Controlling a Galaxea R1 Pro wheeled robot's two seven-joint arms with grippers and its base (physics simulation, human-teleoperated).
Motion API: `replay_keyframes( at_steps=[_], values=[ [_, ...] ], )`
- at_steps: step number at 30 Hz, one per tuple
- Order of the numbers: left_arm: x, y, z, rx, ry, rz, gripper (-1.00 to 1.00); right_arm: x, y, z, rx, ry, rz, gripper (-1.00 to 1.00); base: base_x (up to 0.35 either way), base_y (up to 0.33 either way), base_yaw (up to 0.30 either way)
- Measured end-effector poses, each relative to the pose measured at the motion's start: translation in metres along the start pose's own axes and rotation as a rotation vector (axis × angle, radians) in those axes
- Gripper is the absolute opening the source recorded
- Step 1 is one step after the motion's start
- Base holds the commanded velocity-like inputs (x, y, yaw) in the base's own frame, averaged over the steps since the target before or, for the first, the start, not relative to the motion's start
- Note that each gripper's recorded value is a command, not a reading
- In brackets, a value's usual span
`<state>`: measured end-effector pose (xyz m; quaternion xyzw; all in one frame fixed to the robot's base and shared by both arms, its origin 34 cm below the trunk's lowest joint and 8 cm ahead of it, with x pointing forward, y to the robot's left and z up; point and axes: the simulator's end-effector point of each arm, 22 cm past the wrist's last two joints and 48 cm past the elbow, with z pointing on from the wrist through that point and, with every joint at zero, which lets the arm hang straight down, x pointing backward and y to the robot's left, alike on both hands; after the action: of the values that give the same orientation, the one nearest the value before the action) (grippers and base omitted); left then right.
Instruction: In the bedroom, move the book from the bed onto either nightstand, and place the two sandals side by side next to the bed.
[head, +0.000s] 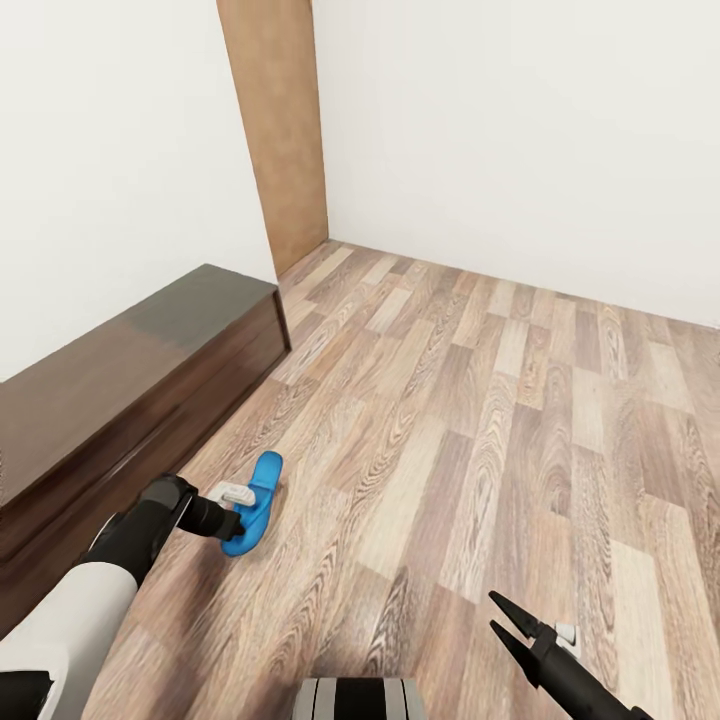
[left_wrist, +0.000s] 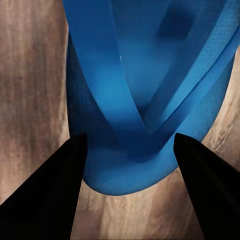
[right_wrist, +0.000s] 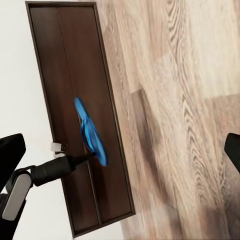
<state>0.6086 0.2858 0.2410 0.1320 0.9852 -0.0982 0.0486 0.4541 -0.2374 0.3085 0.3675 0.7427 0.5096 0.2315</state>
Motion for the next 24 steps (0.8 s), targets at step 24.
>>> replay_keyframes(
  at_steps=[24],
  values=[
    [0.048,-0.019,-0.019,0.096,0.008,-0.033,-1.00,-0.006,0.039,-0.001,-0.065,-0.012,-0.060,1.00,0.000,0.000,0.000]
  ],
)
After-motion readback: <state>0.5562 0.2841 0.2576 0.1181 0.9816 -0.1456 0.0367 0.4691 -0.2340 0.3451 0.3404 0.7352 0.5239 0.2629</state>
